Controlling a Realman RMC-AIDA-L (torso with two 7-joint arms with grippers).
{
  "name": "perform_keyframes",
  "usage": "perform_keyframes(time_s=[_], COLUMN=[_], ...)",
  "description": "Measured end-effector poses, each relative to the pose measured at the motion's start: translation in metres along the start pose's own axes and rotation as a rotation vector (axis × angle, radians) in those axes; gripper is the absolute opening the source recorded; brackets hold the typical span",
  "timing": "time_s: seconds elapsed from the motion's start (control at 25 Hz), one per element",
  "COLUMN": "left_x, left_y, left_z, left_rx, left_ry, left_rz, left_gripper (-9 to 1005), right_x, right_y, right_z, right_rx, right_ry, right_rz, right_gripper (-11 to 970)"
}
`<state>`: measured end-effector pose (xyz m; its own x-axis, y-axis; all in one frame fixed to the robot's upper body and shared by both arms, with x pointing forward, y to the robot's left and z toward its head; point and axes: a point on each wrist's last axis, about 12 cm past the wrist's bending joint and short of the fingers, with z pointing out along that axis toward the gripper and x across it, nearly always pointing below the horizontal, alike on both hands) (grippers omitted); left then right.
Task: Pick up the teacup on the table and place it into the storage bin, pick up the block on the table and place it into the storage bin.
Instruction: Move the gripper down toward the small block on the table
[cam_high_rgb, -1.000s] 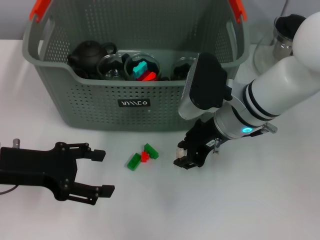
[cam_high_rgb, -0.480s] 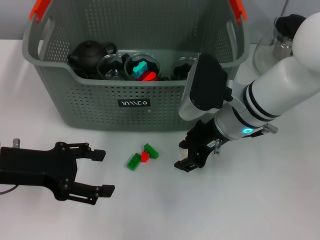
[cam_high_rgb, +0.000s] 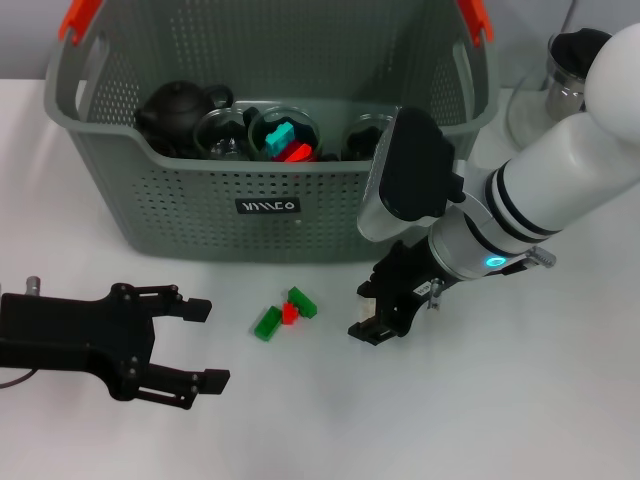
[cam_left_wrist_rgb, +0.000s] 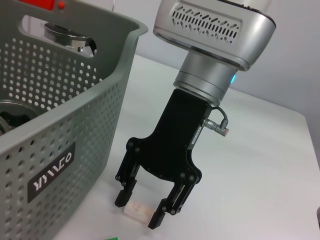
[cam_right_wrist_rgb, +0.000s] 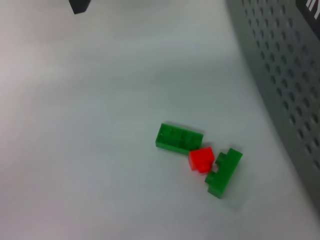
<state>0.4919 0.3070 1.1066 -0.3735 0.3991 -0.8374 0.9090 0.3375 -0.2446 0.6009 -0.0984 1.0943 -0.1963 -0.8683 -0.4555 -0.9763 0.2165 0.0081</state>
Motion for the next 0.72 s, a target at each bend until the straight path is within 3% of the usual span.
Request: perform_keyframes(time_s=[0.72], left_x=[-0.0006], left_y=[0.0003], left_z=[0.0002], left_rx=[0.001], left_ry=[0.000], left_rz=[0.001], left_gripper=[917], right_x=[0.0025], right_y=[-0.0008], right_z=[-0.0009], right_rx=[-0.001], right_ry=[0.007], right_rz=[0.005], right_gripper=[557])
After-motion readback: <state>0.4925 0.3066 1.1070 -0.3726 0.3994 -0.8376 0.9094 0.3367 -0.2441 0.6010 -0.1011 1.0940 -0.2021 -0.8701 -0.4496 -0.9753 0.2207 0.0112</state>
